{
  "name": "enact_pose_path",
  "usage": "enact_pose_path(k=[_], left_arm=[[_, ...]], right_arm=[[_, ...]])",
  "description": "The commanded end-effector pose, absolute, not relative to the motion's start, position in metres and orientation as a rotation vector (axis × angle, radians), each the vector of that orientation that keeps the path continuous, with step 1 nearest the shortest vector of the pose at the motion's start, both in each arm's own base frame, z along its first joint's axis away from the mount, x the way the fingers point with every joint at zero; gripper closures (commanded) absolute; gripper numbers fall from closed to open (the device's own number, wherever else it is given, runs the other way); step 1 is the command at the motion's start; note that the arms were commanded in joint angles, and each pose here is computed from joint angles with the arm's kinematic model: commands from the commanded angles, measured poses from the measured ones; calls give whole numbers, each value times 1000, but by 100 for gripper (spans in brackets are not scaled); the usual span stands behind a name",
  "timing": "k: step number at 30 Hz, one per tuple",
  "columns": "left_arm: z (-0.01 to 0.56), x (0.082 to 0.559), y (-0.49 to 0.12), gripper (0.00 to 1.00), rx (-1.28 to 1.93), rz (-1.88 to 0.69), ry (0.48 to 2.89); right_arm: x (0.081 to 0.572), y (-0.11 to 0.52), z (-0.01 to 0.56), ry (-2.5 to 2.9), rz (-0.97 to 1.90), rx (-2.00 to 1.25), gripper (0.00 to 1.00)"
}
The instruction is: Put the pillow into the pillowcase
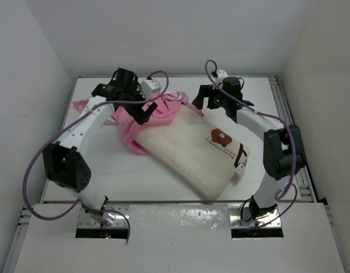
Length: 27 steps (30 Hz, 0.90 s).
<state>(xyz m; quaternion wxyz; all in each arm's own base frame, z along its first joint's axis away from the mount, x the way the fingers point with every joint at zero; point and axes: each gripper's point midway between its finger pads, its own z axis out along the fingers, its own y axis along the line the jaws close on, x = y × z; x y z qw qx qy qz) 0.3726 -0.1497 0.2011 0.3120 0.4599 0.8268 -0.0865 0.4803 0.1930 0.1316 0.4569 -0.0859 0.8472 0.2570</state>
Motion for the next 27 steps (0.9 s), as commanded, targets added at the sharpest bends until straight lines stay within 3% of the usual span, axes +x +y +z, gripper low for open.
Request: enact_pose_path(k=[1, 2, 3, 4, 5, 6, 7, 8, 9, 10, 11, 13, 17, 23, 26, 27], left_arm=[[184, 341, -110, 21, 1142, -69, 2266], [175, 335, -109, 44, 1135, -71, 2271], [156, 320, -103, 82, 1077, -77, 2335], [153, 322, -101, 86, 1033, -62, 2330], [147, 319, -97, 86, 1004, -49, 2349], [144, 319, -93, 83, 972, -35, 2356], [139, 319, -82, 67, 922, -5, 2388], [133, 317, -78, 60, 862, -10, 2417], [132, 317, -72, 51, 813, -19, 2425], [131, 317, -71, 37, 787, -37, 2428], [131, 320, -73, 33, 757, -65, 2410], [118, 313, -78, 26, 725, -122, 2421], [85, 317, -80, 25, 641, -147, 2428], [72, 333, -77, 45, 608, -99, 2374], [71, 332, -88, 69, 632, -171, 2364], [70, 329, -96, 83, 650, -223, 2358]], right_arm=[[452, 182, 185, 1964, 453, -444, 26], [444, 188, 189, 1960, 437, -505, 61], [425, 193, 180, 2012, 375, -571, 100], [408, 213, 175, 2003, 366, -667, 100], [395, 220, 168, 2010, 357, -710, 93], [377, 224, 147, 2021, 326, -798, 75], [365, 230, 150, 1991, 315, -841, 20], [351, 243, 144, 1969, 285, -896, 6], [338, 246, 132, 1966, 280, -922, 1], [330, 252, 136, 1938, 290, -935, 1], [318, 260, 133, 1924, 293, -969, 1], [310, 264, 126, 1913, 296, -971, 1], [285, 275, 95, 1982, 268, -1034, 1], [255, 296, 72, 2066, 380, -1051, 1], [251, 314, 74, 2040, 422, -1043, 1], [251, 315, 64, 2077, 419, -1026, 1]])
